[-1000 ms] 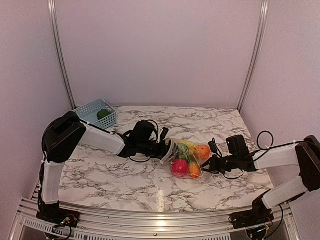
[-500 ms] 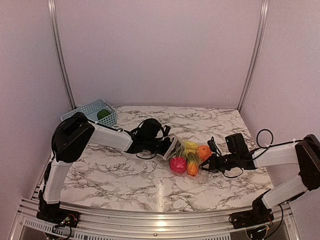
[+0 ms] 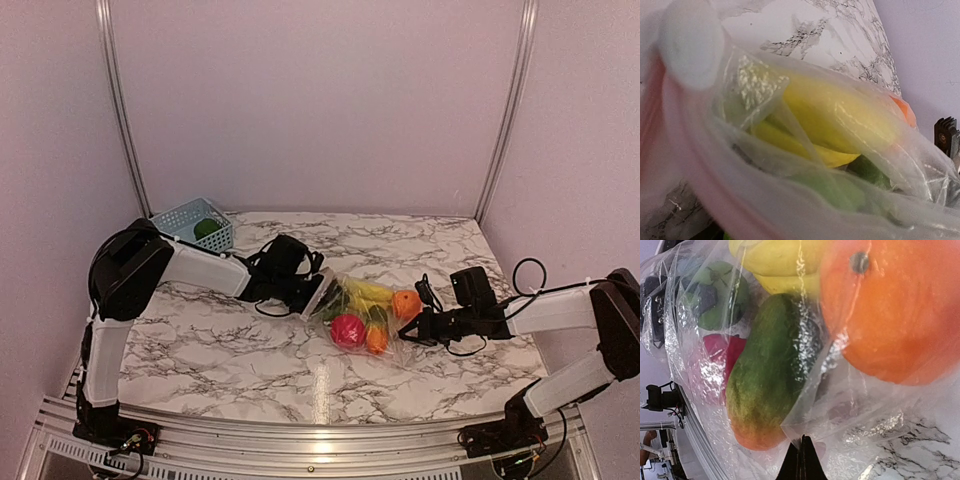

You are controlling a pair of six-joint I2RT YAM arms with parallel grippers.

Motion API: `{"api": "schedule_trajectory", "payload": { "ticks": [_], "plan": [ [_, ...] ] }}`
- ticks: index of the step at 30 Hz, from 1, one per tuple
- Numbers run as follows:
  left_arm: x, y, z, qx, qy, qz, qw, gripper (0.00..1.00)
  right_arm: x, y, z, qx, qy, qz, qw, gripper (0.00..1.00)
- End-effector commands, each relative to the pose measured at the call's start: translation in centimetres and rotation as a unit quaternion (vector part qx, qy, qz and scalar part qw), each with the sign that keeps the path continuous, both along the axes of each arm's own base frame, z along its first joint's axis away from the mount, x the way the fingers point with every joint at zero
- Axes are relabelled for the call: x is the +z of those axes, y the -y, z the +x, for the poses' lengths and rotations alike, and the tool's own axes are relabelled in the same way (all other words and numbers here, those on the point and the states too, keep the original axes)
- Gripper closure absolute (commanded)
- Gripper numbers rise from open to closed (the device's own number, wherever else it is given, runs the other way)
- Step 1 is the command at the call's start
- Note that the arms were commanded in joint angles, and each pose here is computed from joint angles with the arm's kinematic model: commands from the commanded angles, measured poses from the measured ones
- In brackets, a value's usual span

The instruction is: Open the zip-top bag and remove the fake food

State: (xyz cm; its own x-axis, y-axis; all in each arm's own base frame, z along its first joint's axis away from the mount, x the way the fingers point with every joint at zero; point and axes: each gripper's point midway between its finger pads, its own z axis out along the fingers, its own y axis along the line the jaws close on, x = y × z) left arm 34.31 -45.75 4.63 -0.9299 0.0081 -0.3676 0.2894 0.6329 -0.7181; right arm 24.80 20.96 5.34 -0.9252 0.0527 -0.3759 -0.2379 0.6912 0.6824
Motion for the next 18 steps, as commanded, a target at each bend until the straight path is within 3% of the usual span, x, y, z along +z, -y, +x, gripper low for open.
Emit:
{"api": "schedule_trajectory", "payload": {
  "ticks": [1,18],
  "plan": [
    [1.8,-2.3,0.1,-0.002,0.011,0.026,1.0,0.36,0.6,0.0,0.8,-0.01,0.011,0.005,1.0,1.0],
    [5.3,-9.9,-0.3,0.004,0.014,0.089,0.996,0.36,1.4,1.0,3.6,-0.055,0.032,0.017,0.998,1.0]
  ]
}}
